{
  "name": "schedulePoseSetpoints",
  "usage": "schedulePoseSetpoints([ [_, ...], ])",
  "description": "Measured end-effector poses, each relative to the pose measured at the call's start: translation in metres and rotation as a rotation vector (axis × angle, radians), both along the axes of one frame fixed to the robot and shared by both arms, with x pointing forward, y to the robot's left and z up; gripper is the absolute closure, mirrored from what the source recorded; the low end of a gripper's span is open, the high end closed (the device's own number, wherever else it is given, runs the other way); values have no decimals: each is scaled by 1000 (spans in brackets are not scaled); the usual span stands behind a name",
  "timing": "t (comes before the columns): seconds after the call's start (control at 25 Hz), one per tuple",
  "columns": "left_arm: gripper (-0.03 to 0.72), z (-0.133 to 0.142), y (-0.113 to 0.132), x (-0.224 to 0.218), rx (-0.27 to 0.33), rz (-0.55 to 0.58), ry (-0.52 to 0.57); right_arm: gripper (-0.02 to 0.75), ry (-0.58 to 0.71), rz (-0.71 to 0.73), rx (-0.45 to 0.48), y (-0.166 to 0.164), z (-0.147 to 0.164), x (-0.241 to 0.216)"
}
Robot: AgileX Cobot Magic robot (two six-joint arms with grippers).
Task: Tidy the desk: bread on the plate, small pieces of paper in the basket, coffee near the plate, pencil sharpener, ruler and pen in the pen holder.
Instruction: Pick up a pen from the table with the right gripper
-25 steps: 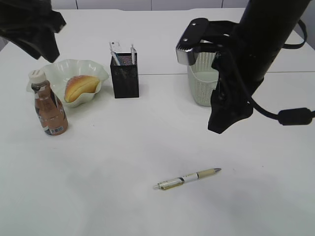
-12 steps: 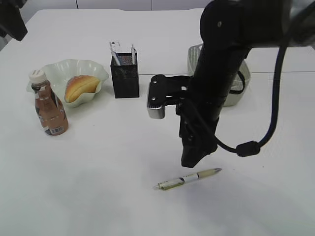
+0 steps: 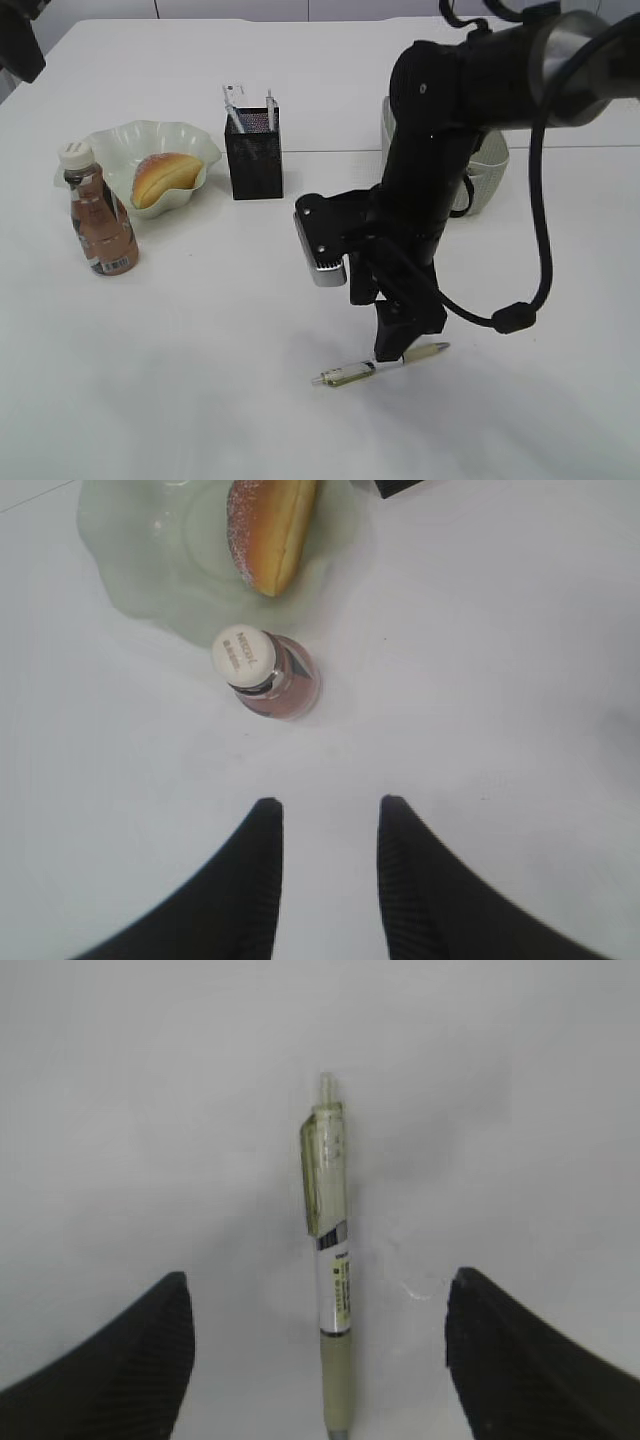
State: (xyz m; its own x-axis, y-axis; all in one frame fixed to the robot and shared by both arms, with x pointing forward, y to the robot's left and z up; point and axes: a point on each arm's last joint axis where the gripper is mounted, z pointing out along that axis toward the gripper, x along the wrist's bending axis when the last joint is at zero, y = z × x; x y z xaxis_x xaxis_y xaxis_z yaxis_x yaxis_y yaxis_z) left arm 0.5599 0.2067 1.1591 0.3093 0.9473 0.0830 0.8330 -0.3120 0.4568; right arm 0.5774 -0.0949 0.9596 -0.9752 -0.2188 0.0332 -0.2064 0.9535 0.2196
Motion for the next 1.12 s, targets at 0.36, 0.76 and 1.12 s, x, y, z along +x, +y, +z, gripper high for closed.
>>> schedulePoseSetpoints([
  [0.36, 447, 0, 0, 0, 0, 0, 0, 166, 9, 43, -67, -2, -30, 7],
  [0.76, 447, 0, 0, 0, 1, 0, 0, 167, 19, 2, -93, -1, -47, 11],
  [1.12, 448, 0, 0, 0, 1, 0, 0, 167, 7, -75, -129, -4, -50, 14],
])
